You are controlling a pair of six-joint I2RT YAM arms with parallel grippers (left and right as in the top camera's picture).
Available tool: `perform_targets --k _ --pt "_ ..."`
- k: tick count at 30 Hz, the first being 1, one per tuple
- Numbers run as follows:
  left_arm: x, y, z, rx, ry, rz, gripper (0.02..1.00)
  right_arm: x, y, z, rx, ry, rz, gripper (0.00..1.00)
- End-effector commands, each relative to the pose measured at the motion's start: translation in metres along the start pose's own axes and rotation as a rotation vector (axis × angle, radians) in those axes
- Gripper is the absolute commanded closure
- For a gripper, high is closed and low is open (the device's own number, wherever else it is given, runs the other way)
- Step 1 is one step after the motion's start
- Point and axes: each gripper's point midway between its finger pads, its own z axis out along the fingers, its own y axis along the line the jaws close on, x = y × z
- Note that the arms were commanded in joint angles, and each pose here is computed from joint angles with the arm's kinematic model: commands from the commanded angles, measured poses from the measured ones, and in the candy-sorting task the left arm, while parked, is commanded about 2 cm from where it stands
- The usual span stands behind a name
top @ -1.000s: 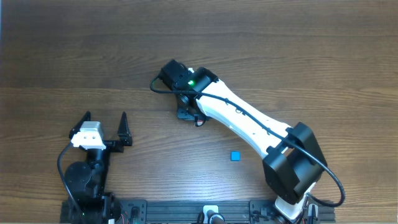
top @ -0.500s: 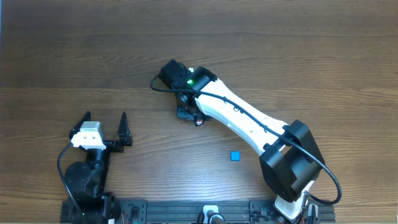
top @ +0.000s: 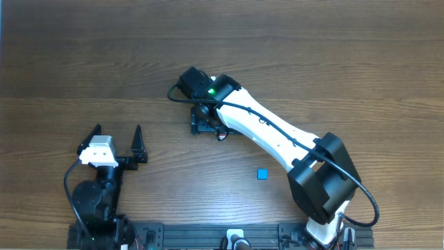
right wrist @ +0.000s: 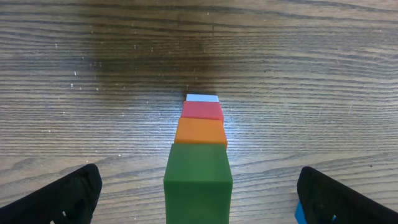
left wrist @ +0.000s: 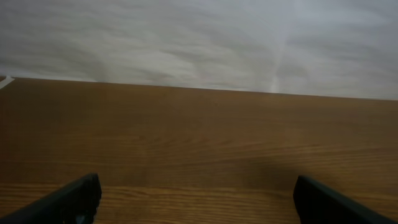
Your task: Stack Cubes
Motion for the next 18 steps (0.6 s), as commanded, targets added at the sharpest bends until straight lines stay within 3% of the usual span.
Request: perform_targets --k 1,6,10,14,18 --pt "0.001 0.0 0.0 0.004 -0.001 0.014 0.018 -0.009 -0.001 -0.016 -0.023 -0.047 0.016 0.007" --pt "0.001 0.0 0.0 0.004 -0.001 0.014 0.018 -0.01 -0.006 -0.065 -0.095 -0.128 -0.04 0.007" --pt "0.001 0.0 0.0 0.004 -0.002 0.014 0.02 0.013 -0.04 -0.092 -0.038 -0.101 -0.043 0.007" --pt "0.001 0.0 0.0 0.004 -0.001 0.014 0.018 0.037 -0.069 -0.089 0.02 -0.044 -0.032 0.007" --pt "0.001 0.0 0.0 0.004 -0.001 0.014 0.018 0.059 -0.086 -0.059 0.061 0.009 0.001 0.009"
